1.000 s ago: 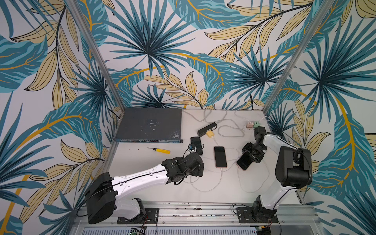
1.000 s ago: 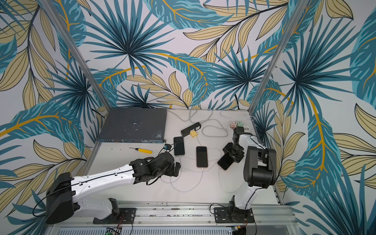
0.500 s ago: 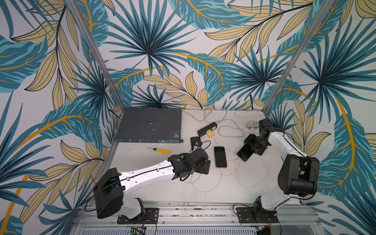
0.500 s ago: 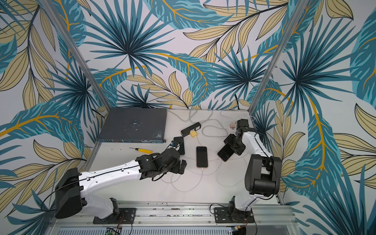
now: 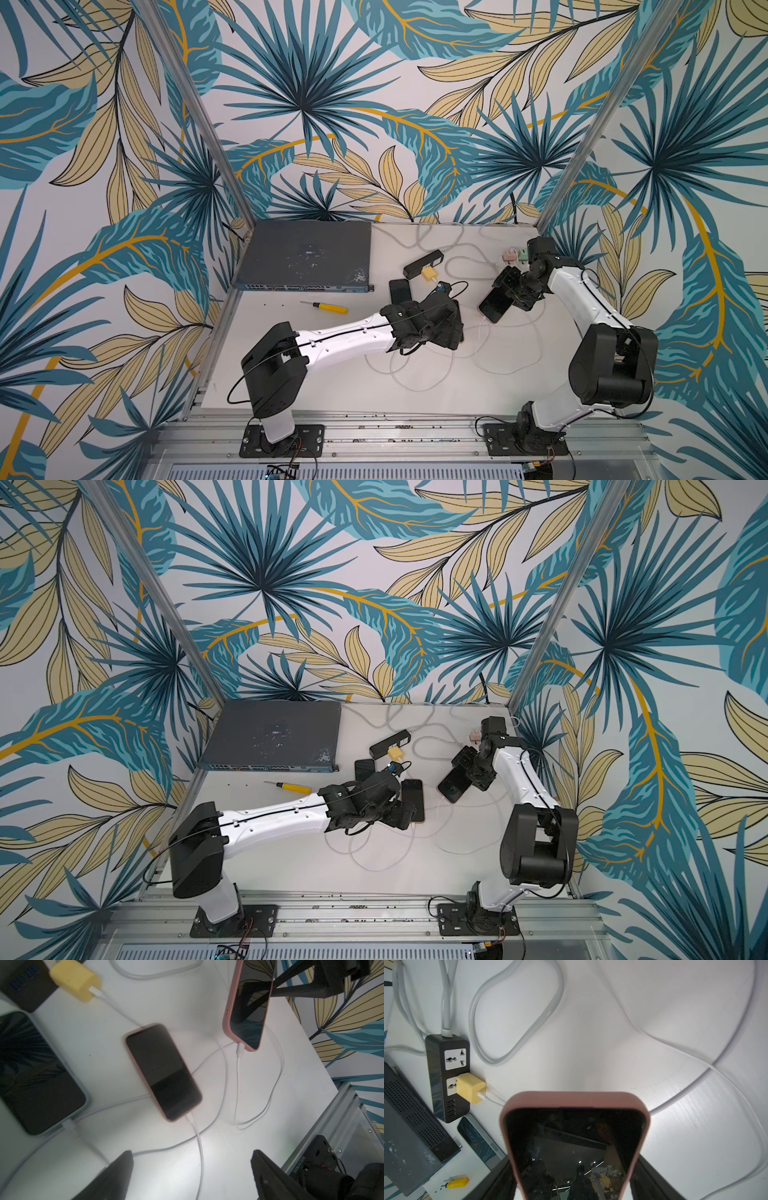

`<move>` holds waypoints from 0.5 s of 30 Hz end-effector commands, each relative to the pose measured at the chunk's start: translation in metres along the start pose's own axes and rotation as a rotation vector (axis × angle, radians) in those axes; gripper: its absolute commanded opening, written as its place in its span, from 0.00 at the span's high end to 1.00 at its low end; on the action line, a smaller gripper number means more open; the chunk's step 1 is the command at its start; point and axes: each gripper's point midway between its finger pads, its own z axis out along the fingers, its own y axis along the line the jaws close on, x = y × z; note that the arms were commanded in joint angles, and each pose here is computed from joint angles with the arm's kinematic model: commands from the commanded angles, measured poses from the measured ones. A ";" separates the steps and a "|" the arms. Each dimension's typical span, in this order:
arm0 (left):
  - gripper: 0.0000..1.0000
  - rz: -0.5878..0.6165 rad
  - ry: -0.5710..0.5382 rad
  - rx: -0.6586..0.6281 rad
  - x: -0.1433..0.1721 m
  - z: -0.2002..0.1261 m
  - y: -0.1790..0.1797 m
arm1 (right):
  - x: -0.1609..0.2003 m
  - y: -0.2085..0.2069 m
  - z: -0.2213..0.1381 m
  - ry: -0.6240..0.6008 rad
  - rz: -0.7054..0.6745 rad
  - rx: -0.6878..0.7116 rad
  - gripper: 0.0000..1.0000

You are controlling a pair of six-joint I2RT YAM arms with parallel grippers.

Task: Unplug the charging cable from the phone
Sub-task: Pick up the phone at the center of the board, then remove the charging cable from the phone.

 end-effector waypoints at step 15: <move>0.31 0.006 -0.016 0.215 -0.023 0.050 -0.047 | 0.010 0.040 -0.024 -0.004 -0.041 -0.122 0.31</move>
